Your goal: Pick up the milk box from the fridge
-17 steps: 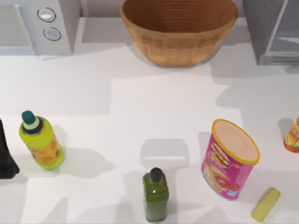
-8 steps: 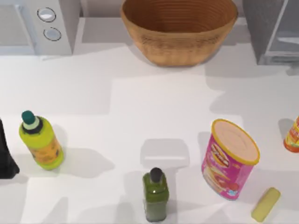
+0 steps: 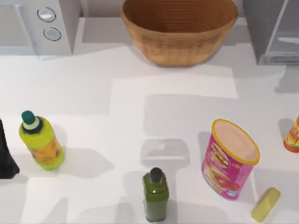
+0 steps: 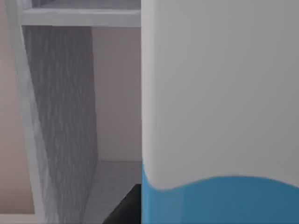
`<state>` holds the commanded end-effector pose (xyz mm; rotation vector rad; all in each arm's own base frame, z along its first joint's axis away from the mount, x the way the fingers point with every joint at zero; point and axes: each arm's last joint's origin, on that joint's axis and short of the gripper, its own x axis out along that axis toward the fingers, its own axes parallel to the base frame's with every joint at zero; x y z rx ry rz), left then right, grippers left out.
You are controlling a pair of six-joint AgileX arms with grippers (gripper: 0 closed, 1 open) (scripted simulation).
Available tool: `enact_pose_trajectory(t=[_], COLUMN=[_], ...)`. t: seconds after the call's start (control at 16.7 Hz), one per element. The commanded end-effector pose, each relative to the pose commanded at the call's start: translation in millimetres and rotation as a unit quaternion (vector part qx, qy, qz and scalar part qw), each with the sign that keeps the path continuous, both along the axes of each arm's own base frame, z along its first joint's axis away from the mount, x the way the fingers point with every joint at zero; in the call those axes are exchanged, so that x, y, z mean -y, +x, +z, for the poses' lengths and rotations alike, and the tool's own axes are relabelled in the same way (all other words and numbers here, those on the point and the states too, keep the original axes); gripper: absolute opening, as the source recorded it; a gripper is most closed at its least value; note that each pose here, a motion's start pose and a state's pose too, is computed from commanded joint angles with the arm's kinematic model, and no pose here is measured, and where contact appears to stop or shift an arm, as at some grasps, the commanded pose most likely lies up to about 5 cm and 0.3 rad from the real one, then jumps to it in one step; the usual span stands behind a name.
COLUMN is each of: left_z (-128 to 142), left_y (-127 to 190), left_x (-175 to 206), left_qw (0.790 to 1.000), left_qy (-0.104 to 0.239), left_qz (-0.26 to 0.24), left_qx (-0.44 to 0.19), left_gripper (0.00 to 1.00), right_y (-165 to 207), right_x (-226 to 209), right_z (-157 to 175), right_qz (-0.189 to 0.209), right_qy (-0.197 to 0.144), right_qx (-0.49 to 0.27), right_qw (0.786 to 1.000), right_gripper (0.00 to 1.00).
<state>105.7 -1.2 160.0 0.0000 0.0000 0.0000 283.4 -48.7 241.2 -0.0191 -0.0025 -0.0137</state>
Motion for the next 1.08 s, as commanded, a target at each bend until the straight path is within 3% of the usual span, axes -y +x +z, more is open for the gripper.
enact_pose_trajectory(t=[0.24,0.54,0.84,1.08], left_z=[0,0,0,0], left_y=[0,0,0,0], left_x=[0,0,0,0], left_qw=[1.0,1.0,1.0,1.0], left_qy=[0.0,0.0,0.0,0.0], left_qz=[0.0,0.0,0.0,0.0], left_qx=[0.0,0.0,0.0,0.0], left_gripper=[1.0,1.0,1.0,1.0], right_y=[-76,-149,-175,-178], right_x=[-24,-40,-46,-48], right_z=[5,-31,-71,-81], right_qz=[-0.001,0.002,0.006,0.007], right_qy=[0.002,0.007,0.01,0.01], right_qx=[-0.002,0.0,-0.001,-0.001], right_qw=[1.0,1.0,1.0,1.0], right_gripper=[0.0,0.0,0.0,0.0])
